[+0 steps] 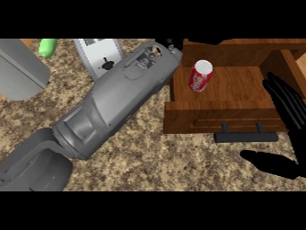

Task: Pick up the can, place it into the drawer and close the drawer

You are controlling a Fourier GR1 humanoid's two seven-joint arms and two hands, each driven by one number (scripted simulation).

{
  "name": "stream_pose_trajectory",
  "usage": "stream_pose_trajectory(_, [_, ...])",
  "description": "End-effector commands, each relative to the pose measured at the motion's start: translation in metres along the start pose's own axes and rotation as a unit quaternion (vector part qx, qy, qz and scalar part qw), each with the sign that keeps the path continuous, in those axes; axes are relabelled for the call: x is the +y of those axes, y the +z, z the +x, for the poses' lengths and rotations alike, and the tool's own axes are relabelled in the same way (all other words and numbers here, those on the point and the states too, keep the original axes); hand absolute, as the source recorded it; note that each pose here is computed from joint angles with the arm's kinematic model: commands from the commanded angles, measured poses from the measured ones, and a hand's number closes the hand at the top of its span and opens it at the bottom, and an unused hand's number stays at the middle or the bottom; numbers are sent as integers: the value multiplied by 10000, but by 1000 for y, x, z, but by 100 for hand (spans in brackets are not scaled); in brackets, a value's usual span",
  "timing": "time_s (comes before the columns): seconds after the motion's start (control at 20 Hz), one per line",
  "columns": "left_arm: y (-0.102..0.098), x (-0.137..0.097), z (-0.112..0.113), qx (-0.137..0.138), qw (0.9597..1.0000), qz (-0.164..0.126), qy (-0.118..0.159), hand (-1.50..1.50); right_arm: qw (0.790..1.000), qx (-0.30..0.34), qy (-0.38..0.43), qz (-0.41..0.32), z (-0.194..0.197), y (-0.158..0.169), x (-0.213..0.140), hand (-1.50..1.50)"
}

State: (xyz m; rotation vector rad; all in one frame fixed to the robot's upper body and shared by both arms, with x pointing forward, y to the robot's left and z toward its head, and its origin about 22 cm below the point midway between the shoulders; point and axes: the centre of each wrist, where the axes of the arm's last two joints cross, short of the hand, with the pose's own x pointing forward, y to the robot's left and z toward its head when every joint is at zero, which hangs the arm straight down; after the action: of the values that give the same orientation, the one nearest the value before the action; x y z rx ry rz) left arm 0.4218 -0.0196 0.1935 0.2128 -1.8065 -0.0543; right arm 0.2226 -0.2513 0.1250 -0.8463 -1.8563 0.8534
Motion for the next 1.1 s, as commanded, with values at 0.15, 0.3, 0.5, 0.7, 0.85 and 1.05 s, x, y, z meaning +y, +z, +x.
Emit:
stream_pose_trajectory(0.15, [0,-1,14,43,10000,35,60,-150,9926,172,1133,406,-15,-16,42,-150])
stream_pose_trajectory(0.3, [-15,28,16,49,9999,155,-41,-150,9951,357,881,255,-28,-16,79,-150])
stream_pose_trajectory(0.5, [-8,41,6,196,9997,159,-61,-150,9951,469,862,77,-42,-31,93,-150])
stream_pose_trajectory(0.7, [-4,63,-4,179,9998,51,-52,-150,9923,675,1020,173,-61,-36,119,-150])
stream_pose_trajectory(0.85, [-10,88,0,223,9996,142,-35,-150,9905,707,1175,137,-70,-49,118,-150])
stream_pose_trajectory(1.05, [-10,98,17,215,9997,46,-70,-150,9864,767,1447,110,-80,-58,132,-150])
